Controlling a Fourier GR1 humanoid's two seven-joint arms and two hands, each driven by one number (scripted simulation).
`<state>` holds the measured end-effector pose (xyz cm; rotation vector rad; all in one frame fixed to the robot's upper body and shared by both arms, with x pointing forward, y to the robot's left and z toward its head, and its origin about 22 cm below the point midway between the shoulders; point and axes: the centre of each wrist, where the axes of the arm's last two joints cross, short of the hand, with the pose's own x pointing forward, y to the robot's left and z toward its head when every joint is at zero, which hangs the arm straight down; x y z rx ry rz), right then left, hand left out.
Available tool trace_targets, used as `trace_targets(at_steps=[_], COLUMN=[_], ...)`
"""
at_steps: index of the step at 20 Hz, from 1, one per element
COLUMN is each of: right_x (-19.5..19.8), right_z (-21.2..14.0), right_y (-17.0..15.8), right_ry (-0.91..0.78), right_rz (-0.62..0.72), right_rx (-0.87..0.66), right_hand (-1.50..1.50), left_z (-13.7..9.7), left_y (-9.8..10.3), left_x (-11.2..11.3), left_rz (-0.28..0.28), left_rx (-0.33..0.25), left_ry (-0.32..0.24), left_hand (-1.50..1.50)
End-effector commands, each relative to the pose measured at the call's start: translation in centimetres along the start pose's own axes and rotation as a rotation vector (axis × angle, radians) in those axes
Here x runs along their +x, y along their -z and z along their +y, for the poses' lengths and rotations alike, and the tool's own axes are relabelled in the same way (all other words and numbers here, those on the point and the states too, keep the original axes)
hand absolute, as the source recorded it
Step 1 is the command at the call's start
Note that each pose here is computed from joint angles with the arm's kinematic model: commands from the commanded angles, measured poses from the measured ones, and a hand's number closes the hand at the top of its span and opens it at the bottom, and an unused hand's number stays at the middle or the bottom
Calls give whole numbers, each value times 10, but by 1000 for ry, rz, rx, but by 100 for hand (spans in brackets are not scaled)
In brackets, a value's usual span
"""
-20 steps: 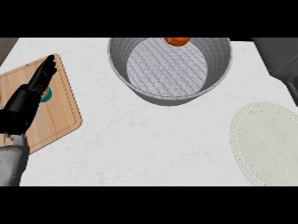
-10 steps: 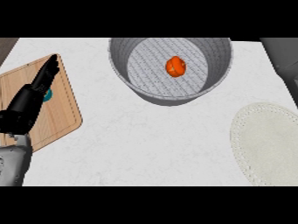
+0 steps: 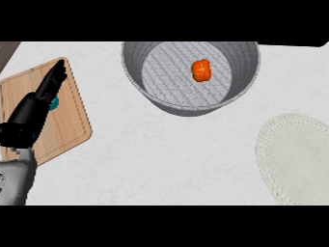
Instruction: Pick the squash from the placemat and place it in the basket
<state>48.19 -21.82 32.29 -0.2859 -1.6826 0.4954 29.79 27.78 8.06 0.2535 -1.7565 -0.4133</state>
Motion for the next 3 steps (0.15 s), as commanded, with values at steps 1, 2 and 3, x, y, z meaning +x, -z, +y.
trace_targets(at_steps=[1, 2, 3], right_x=[-31, -26, -34], right_z=[-41, -65, -72], right_y=[-14, -22, -25], right_ry=[89, 113, 112], right_rz=[37, 26, 52], right_rx=[-149, -179, -188], right_hand=[-150, -150, -150], left_z=[-6, -3, 4], left_y=[2, 2, 3], left_x=[6, -3, -4], left_rz=[-11, 1, -11], left_rx=[-9, 7, -4], left_ry=[4, 5, -8], left_hand=[0, 0, 0])
